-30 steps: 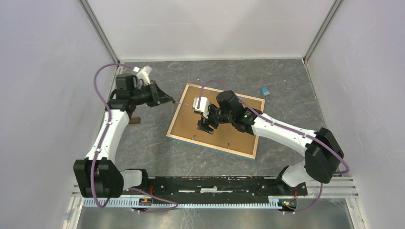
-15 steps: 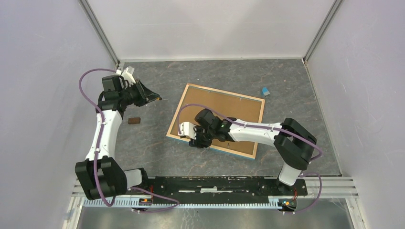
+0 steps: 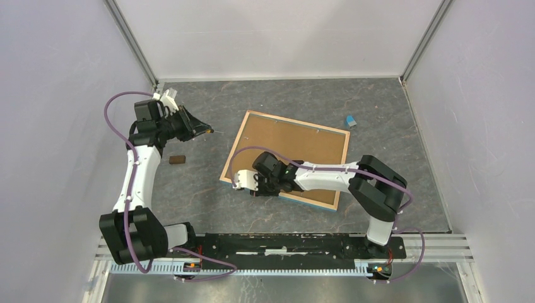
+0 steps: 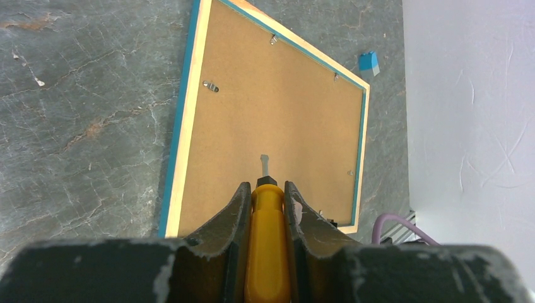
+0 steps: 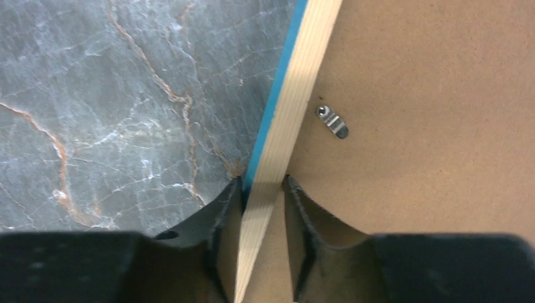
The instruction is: Take the photo out of the frame
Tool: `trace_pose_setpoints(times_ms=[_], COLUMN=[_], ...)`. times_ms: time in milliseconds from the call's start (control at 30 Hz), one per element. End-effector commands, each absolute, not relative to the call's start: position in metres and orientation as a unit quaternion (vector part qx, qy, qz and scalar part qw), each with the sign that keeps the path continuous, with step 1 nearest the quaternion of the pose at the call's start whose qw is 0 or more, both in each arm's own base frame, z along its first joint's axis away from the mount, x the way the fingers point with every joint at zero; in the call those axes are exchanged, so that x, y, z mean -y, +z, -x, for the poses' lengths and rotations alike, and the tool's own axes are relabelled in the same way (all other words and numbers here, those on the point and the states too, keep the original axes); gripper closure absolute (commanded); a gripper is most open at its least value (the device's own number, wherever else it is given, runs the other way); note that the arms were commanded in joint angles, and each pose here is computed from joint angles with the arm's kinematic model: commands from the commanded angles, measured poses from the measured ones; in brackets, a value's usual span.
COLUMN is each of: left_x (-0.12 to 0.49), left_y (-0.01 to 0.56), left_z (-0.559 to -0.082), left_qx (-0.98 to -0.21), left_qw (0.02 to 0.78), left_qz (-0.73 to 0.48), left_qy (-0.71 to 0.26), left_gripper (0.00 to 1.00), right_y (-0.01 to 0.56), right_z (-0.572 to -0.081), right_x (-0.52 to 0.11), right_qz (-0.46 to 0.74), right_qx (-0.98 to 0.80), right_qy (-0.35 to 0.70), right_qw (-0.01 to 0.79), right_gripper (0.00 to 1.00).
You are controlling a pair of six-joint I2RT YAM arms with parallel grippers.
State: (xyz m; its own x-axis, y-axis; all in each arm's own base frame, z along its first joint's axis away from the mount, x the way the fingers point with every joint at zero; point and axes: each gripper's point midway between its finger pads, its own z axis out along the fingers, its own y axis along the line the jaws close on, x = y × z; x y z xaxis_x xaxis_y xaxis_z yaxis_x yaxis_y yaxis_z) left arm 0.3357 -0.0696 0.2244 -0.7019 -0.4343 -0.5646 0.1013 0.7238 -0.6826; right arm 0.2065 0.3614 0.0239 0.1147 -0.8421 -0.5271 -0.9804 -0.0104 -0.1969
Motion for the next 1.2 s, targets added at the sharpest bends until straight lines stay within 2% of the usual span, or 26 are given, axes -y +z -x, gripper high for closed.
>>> trace_pose_setpoints(times_ms=[0,167,200,633,967,1033,1100,1167], left_x=[0.069,0.069,0.069,0.069,0.069,0.068,0.068,0.068], left_y=[0.238,0.238,0.237,0.236,0.234,0.233,0.232,0.231], left_z=[-0.340,-0.340,-0.339,-0.340,-0.341,-0.341,-0.341,-0.341], left_qx=[-0.841,-0.842,-0.842,-0.842,-0.844,-0.844,-0.846,-0.846], left_qw=[0.384,0.383,0.383,0.381,0.379,0.379,0.378,0.377], left_qz=[0.098,0.097,0.097,0.097,0.096,0.095,0.094,0.094], left_qy=[-0.369,-0.368,-0.368,-0.368,-0.368,-0.366,-0.365,-0.364], left_gripper=[0.98,0.98,0.98,0.98,0.98,0.98,0.98,0.98], right_y=[0.010,0.004,0.005,0.016,0.027,0.033,0.042,0.052], right_z=[-0.189,-0.172,-0.169,-0.128,-0.179,-0.192,-0.208,-0.225], right_x=[-0.362,-0.364,-0.365,-0.370,-0.313,-0.305,-0.297,-0.288], right_qz=[0.730,0.764,0.771,0.845,0.888,0.884,0.873,0.859], right_qx=[-0.627,-0.591,-0.582,-0.476,-0.388,-0.391,-0.405,-0.423], right_qy=[0.118,0.114,0.114,0.108,-0.028,-0.045,-0.058,-0.068], right_qw=[0.245,0.232,0.232,0.221,0.245,0.253,0.265,0.281], right_gripper=[0.74,0.99,1.00,1.00,1.00,0.99,0.93,0.73])
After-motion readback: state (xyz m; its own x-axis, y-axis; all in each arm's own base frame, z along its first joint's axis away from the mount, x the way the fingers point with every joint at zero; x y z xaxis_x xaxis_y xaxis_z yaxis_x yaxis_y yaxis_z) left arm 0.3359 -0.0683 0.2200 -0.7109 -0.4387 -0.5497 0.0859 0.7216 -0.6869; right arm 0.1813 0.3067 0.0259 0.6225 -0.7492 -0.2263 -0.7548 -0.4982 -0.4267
